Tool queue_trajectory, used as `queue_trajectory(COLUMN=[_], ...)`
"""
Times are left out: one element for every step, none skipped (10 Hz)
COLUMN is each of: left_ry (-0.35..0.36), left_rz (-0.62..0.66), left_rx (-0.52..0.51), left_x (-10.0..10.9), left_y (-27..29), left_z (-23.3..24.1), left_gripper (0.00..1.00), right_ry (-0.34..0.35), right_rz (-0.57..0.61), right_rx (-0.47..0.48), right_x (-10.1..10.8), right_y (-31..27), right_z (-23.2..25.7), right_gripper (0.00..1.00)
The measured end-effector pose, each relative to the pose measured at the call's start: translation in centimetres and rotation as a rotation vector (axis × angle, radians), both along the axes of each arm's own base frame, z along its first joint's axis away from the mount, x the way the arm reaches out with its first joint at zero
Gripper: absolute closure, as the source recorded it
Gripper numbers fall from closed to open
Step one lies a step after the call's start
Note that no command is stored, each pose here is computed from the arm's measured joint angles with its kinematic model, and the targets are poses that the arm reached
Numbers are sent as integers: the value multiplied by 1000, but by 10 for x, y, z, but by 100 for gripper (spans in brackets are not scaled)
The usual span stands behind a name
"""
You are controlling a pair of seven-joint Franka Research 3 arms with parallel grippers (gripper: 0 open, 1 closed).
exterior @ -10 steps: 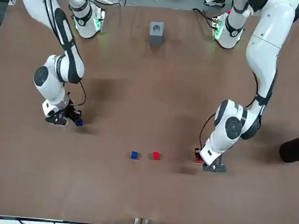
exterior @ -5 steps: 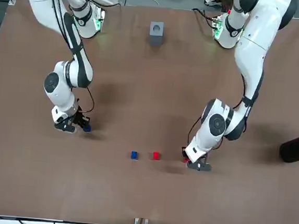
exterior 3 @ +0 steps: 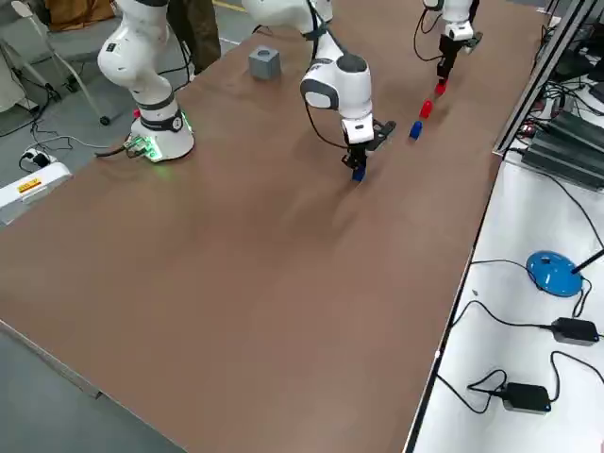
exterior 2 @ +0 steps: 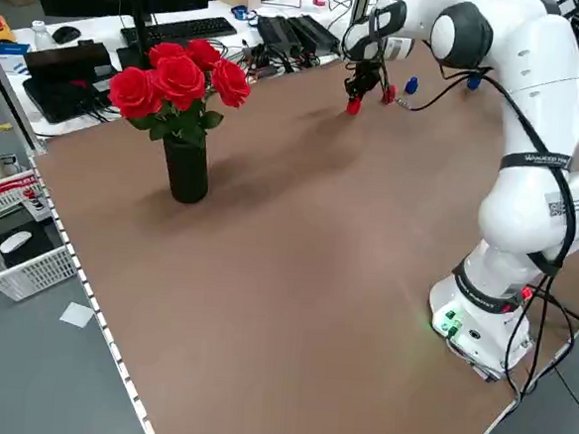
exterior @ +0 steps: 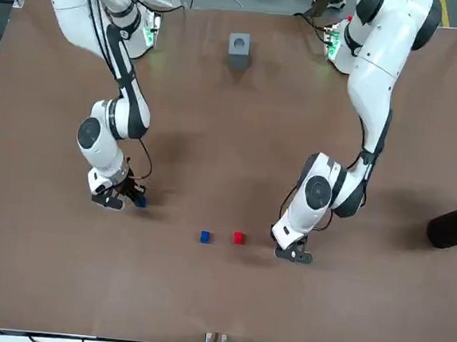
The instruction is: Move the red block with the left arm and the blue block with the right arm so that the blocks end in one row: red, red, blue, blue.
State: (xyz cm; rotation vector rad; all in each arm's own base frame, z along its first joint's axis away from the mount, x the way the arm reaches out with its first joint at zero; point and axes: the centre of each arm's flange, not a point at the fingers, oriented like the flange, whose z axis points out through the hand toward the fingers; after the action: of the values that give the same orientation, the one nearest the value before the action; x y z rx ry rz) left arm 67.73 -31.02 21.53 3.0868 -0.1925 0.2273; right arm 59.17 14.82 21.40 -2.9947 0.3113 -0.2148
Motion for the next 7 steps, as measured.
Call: queue_trajectory(left_ry=[-7, -22, -36, -40, -37, -36, -35], left_rz=[-4, -11, -19, -24, -26, -15, 3], left_rx=[7, 21, 35, 42, 45, 44, 41], left_x=[4, 7, 9, 10, 11, 11, 11], left_y=[-5, -10, -16, -21, -25, -29, -31], left_z=[0, 0, 0, 0, 0, 0, 0], left_gripper=[70, 70, 70, 70, 70, 70, 70], right_ry=[1, 2, 3, 6, 7, 10, 13], right_rz=[-5, -10, -16, -26, -34, -39, -41], right_rx=[2, 5, 9, 11, 16, 21, 24], right_x=[4, 8, 12, 17, 21, 25, 29], right_y=[5, 12, 20, 27, 38, 48, 57], right_z=[0, 0, 0, 1, 1, 1, 1], right_gripper=[70, 70, 70, 70, 70, 70, 70])
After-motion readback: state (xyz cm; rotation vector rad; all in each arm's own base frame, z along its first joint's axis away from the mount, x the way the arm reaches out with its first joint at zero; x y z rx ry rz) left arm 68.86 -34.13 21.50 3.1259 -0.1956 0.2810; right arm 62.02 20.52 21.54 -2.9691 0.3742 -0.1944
